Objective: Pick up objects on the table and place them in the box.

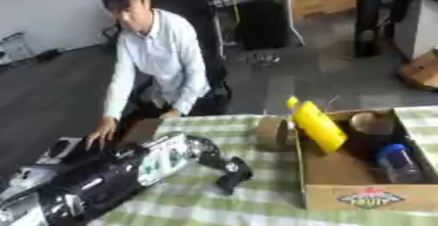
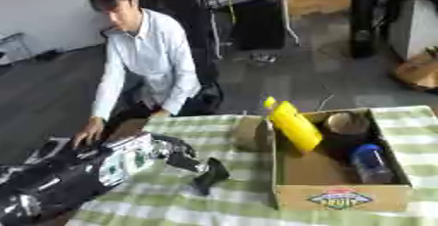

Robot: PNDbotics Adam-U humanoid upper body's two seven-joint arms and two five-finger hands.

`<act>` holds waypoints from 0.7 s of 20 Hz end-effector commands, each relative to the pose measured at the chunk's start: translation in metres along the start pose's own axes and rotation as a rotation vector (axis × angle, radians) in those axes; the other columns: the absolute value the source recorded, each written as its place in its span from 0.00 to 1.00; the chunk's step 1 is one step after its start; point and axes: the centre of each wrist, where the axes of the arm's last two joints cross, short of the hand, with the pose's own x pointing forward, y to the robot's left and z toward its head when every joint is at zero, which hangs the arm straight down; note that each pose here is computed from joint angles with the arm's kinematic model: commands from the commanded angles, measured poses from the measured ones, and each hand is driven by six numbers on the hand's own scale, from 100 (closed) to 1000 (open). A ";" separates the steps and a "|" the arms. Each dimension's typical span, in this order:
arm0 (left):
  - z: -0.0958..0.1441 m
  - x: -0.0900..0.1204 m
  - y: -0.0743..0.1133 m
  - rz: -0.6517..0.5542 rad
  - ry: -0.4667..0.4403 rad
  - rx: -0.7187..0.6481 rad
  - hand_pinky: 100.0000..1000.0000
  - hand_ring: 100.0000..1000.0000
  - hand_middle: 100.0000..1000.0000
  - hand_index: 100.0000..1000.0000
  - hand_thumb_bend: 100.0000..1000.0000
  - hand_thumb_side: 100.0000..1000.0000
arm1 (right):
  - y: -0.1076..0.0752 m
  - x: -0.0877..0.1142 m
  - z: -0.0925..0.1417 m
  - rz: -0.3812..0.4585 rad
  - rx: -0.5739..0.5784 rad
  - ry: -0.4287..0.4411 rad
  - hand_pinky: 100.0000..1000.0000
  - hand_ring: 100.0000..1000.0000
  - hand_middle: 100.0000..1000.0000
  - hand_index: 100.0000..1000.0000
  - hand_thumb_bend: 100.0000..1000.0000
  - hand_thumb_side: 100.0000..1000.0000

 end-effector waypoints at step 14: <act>-0.006 -0.005 -0.001 0.232 0.167 -0.196 1.00 1.00 1.00 1.00 0.65 0.99 | 0.003 0.004 -0.007 -0.073 -0.061 -0.071 0.87 0.97 0.80 0.84 0.00 1.00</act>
